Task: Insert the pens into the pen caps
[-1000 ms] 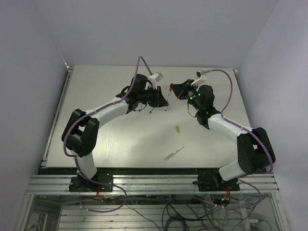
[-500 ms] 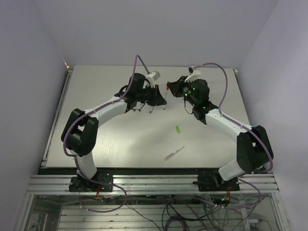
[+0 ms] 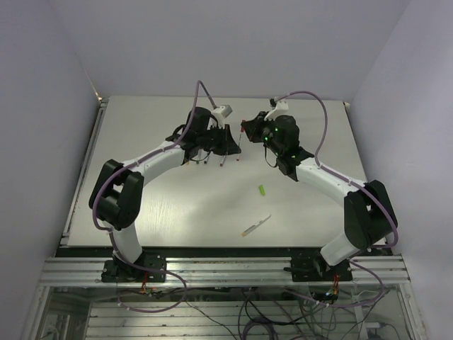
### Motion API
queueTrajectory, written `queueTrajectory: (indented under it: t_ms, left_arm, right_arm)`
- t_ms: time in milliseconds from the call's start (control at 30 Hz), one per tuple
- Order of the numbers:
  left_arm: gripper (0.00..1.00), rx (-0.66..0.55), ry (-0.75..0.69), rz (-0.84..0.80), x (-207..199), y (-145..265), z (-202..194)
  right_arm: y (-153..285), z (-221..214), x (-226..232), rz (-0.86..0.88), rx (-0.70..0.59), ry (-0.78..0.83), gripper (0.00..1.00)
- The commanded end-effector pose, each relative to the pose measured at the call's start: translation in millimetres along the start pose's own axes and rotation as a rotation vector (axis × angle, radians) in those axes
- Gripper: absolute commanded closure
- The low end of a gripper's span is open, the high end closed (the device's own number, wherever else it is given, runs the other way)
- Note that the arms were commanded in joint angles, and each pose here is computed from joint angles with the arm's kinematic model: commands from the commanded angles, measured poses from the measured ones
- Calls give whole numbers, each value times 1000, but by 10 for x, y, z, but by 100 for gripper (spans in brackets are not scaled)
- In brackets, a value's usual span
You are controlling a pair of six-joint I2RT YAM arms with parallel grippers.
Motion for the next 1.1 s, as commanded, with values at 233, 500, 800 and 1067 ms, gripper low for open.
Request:
queueTrajectory:
  t_ms: [233,500,800,1067]
  left_arm:
    - [93,55,-98,244,505,242,-122]
    - [93,156,-91,372,838,106,-240]
    - [93,351,-109,496,1308,-160,-376]
    - [93,380,-97,540,1516,-284,-439]
  right_arm:
    - [95,604,217,-57,-215,46,49]
    - [424,825,97,-157,-325,74,46]
    - [587,478,-235,-290,-228,61,49]
    - [679,367,-316,-316,-207,40,49]
Point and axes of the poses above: each gripper's point midway between its finger pads, its own y axis back along the fingers, its own x axis along the line the jaws close on, z = x × y, the point moved 3 cm from there along y, back along the fingers, and after that the axes turned 10 degrees about -y, right-handed, at the moved point
